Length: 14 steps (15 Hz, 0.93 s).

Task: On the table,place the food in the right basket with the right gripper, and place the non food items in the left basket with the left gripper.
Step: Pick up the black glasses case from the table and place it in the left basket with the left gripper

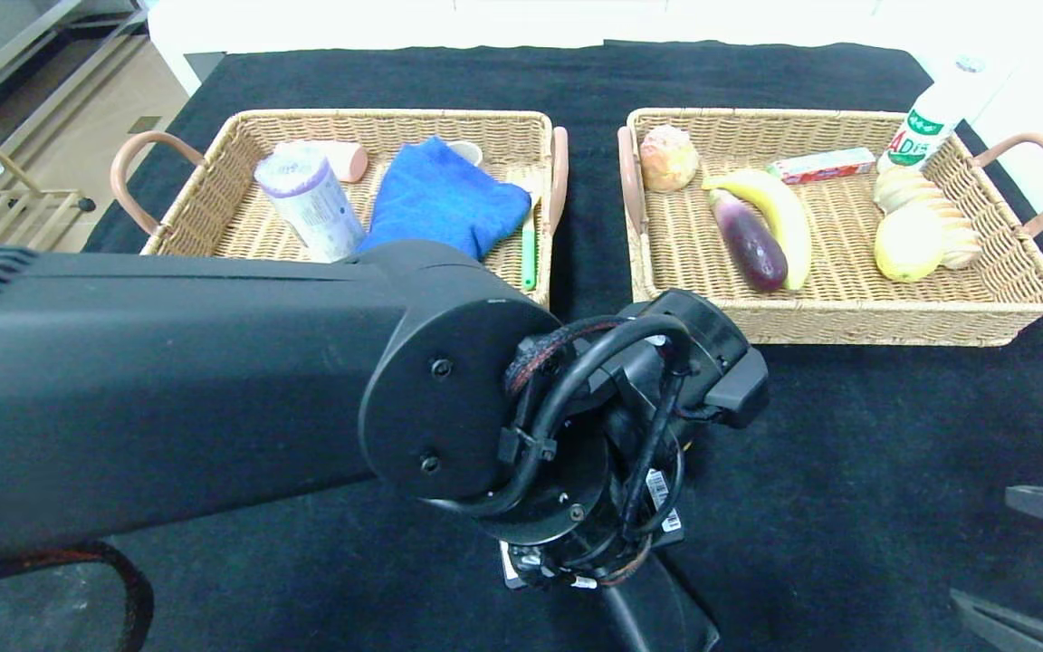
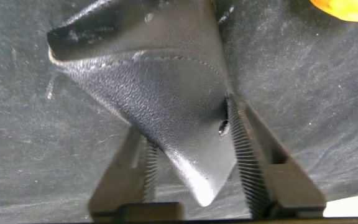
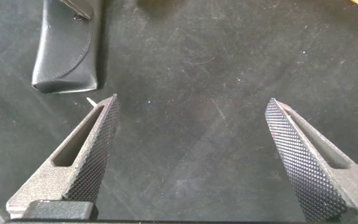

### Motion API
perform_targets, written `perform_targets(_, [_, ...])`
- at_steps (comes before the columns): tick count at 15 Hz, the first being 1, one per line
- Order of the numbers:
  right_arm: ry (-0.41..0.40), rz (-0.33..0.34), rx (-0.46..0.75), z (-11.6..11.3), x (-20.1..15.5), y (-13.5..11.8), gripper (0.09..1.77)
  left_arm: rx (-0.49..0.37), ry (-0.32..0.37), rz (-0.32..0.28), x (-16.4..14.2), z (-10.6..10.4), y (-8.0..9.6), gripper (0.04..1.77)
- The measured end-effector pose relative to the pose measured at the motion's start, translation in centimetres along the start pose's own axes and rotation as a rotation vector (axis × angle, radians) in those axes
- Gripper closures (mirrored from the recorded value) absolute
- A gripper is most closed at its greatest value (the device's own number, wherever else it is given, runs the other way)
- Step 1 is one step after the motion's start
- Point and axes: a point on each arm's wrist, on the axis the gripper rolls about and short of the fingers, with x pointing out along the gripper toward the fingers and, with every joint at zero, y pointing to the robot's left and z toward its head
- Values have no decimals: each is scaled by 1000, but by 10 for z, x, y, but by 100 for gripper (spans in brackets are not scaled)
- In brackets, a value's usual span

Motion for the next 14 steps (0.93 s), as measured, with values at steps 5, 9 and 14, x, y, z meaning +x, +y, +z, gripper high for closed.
perform_targets(5, [4,-1,-10,0,1,0,15,2,1,8,2,-1,1,105])
perform_targets(9, [4,1,-10,-1,1,0,15,3,-1,9,2,0,0,106])
perform_targets(14, [4,6,-9,-1,0,0,15,4,-14,-3,-11,2,5,124])
